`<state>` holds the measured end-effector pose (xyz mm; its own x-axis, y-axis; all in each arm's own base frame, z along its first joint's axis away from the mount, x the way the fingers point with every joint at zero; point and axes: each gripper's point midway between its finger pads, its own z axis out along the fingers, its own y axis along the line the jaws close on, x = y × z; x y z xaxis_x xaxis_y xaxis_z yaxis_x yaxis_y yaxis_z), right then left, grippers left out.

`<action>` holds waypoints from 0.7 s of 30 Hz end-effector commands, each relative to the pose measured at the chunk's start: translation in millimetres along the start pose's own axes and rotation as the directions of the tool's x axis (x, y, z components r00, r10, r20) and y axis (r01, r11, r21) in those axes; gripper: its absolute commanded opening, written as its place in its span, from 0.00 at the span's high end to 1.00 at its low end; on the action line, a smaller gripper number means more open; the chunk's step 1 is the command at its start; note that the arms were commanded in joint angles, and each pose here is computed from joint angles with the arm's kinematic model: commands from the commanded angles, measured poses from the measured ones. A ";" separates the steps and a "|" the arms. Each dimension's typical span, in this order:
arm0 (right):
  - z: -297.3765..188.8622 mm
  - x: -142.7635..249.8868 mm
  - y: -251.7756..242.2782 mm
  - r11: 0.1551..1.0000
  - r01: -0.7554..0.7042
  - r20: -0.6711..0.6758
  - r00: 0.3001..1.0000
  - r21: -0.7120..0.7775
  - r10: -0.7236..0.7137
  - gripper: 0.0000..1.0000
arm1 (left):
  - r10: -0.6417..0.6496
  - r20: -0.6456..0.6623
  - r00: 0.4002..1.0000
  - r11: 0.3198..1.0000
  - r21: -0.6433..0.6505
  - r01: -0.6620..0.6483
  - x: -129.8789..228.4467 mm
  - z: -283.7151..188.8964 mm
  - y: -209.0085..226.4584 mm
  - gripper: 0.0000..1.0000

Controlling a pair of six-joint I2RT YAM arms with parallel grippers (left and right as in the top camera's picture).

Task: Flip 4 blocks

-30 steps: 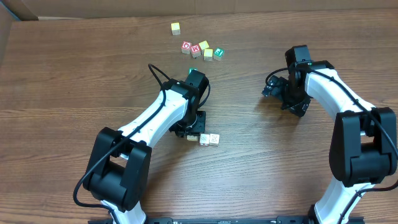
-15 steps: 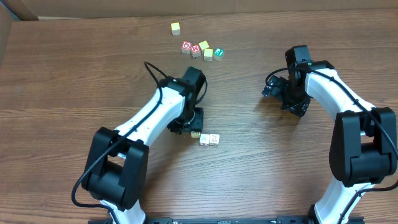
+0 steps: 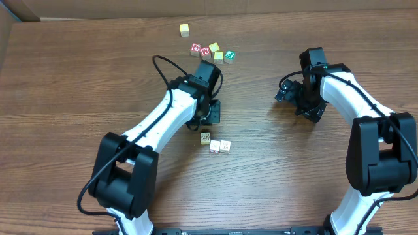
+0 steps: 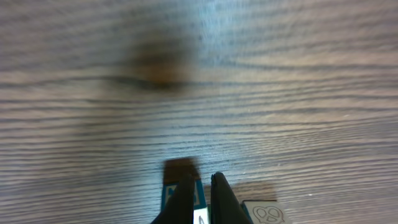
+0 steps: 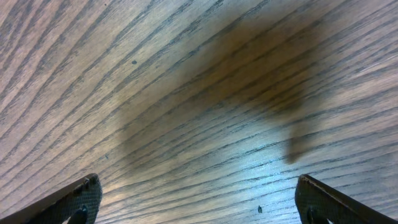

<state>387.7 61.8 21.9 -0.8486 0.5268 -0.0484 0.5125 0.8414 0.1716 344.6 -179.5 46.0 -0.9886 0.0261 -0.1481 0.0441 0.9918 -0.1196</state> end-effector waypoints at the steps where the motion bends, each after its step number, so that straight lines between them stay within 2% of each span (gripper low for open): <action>1: -12.5 -6.6 5.2 1.000 0.010 0.036 0.999 -0.021 -0.010 0.00 | -0.021 -0.034 0.999 0.999 -0.047 0.019 8.8 13.0 6.9 0.96; 17: -12.5 -6.7 5.2 1.000 0.010 0.036 0.999 -0.021 -0.010 0.00 | -0.019 -0.102 0.995 0.997 -0.080 0.010 26.2 13.1 12.6 0.96; 21: -12.5 -6.7 5.2 1.000 0.010 0.036 0.999 -0.021 -0.010 0.00 | -0.007 -0.079 0.997 0.994 -0.108 -0.002 23.0 13.9 15.5 0.96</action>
<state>387.7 61.9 21.9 -0.8486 0.5268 -0.0481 0.5125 0.8413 0.1719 324.0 -167.0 31.4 -0.9981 0.0256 -0.0566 0.0285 0.9983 -0.0508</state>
